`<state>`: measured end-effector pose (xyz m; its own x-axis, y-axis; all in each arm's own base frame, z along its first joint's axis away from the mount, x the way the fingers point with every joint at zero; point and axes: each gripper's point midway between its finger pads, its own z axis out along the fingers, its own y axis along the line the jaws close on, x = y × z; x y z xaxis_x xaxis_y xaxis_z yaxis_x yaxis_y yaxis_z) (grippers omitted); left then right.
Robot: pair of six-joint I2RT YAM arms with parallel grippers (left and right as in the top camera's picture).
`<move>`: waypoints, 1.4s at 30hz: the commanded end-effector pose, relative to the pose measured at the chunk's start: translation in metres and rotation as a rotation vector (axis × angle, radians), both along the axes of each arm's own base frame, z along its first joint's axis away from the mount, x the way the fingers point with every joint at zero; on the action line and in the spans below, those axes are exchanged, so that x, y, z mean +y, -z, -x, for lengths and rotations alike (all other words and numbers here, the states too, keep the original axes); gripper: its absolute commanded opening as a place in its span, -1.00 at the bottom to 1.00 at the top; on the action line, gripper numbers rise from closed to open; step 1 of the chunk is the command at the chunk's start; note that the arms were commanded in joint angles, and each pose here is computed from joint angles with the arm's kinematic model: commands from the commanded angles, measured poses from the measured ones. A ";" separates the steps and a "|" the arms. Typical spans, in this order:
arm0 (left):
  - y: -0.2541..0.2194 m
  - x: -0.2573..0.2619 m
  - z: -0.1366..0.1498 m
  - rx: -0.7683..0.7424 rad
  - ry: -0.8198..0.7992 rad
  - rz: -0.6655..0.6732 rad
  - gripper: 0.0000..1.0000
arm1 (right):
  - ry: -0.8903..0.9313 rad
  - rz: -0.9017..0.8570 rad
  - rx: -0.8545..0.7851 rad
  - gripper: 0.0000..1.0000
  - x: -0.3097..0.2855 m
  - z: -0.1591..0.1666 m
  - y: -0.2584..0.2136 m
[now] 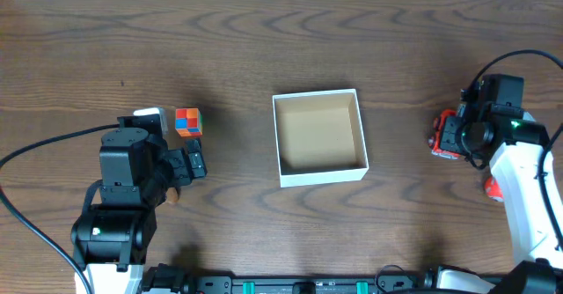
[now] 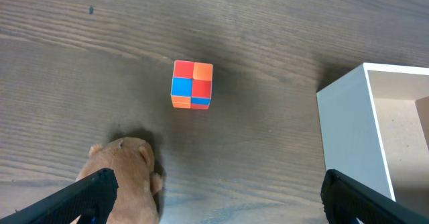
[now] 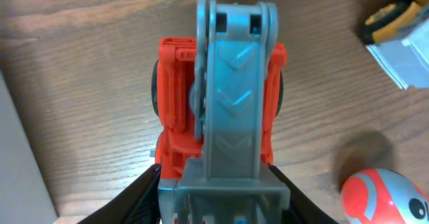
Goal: Pack container
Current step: 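Carry the truck into the white box and open the right gripper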
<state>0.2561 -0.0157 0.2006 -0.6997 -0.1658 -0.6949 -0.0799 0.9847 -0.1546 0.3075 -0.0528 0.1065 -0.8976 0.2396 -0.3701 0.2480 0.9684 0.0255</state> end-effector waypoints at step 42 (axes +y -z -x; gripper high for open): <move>-0.009 -0.001 -0.002 -0.019 -0.003 0.010 0.96 | -0.353 -0.018 -0.065 -0.97 0.240 -0.034 0.003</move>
<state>0.2560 -0.0157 0.2005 -0.7000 -0.1658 -0.6947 -0.0799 0.9847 -0.1546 0.3375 0.1827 0.1080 -0.8979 -0.0929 -0.4304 -0.1290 0.9901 0.0555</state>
